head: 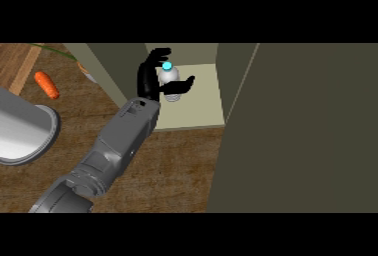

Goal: Pick up the bottled water, place it into the cabinet and close the cabinet

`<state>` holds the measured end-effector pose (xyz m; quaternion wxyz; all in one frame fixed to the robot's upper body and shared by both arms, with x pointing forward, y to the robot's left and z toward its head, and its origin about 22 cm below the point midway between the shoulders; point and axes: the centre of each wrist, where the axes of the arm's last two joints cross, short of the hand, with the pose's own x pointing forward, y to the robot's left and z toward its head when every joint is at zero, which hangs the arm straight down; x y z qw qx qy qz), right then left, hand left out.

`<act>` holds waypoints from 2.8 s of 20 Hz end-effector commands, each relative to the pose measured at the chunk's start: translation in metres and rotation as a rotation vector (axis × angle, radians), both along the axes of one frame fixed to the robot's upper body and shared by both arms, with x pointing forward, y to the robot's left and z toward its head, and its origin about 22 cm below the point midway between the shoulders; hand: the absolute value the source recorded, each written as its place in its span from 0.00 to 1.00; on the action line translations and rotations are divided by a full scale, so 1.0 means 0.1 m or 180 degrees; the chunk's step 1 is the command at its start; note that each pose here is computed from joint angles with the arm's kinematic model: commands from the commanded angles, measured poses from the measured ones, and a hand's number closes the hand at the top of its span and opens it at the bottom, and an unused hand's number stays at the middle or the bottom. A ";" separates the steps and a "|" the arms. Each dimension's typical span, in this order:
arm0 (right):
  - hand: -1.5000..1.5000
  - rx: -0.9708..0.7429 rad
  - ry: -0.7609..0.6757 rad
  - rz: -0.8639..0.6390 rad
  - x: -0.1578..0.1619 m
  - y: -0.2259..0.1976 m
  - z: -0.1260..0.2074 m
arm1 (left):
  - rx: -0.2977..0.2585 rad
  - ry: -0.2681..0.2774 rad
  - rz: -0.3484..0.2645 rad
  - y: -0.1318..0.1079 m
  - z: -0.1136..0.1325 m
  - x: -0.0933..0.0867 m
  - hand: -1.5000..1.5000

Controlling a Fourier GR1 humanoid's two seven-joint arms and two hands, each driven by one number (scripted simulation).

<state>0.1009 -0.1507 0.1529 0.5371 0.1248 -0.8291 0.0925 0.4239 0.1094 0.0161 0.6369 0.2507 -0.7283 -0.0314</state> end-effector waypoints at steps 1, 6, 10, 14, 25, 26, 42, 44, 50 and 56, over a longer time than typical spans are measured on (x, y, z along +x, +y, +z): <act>0.00 0.0074 -0.0097 0.0025 -0.10 -0.09 0.15 | 0.0331 0.0109 0.0099 0.13 -0.07 -0.01 0.00; 0.00 0.0070 -0.0039 0.0090 -0.17 -0.05 0.13 | 0.0440 0.0075 0.0226 0.03 -0.14 -0.06 0.00; 0.00 0.0028 -0.0054 0.0069 -0.14 -0.12 0.18 | 0.0417 0.0091 0.0233 0.22 -0.14 -0.03 0.00; 0.00 0.0039 -0.0110 0.0105 -0.10 -0.01 0.06 | 0.0241 -0.0004 0.0116 0.09 -0.08 -0.02 0.00; 0.00 0.0058 -0.0050 0.0132 -0.19 -0.04 0.11 | -0.0807 -0.0691 -0.0768 0.07 -0.11 -0.08 1.00; 0.00 0.0064 -0.0049 0.0059 -0.17 -0.11 0.17 | -0.0844 -0.0703 -0.0933 0.00 0.04 -0.01 1.00; 0.00 -0.0011 -0.0016 -0.0171 -0.22 -0.14 0.09 | -0.1903 -0.0483 -0.1908 -0.01 -0.14 -0.37 1.00; 0.00 -0.0088 -0.0044 -0.0172 -0.21 -0.20 0.16 | -0.1959 -0.0577 -0.1917 0.04 -0.25 -0.52 1.00; 0.00 -0.0158 -0.0044 -0.0140 -0.19 -0.17 0.13 | -0.2136 -0.0543 -0.1906 0.18 -0.18 -0.83 1.00; 1.00 -0.0375 0.0065 0.0081 -0.15 -0.19 0.12 | -0.2265 -0.0528 -0.1903 0.46 -0.15 -1.45 1.00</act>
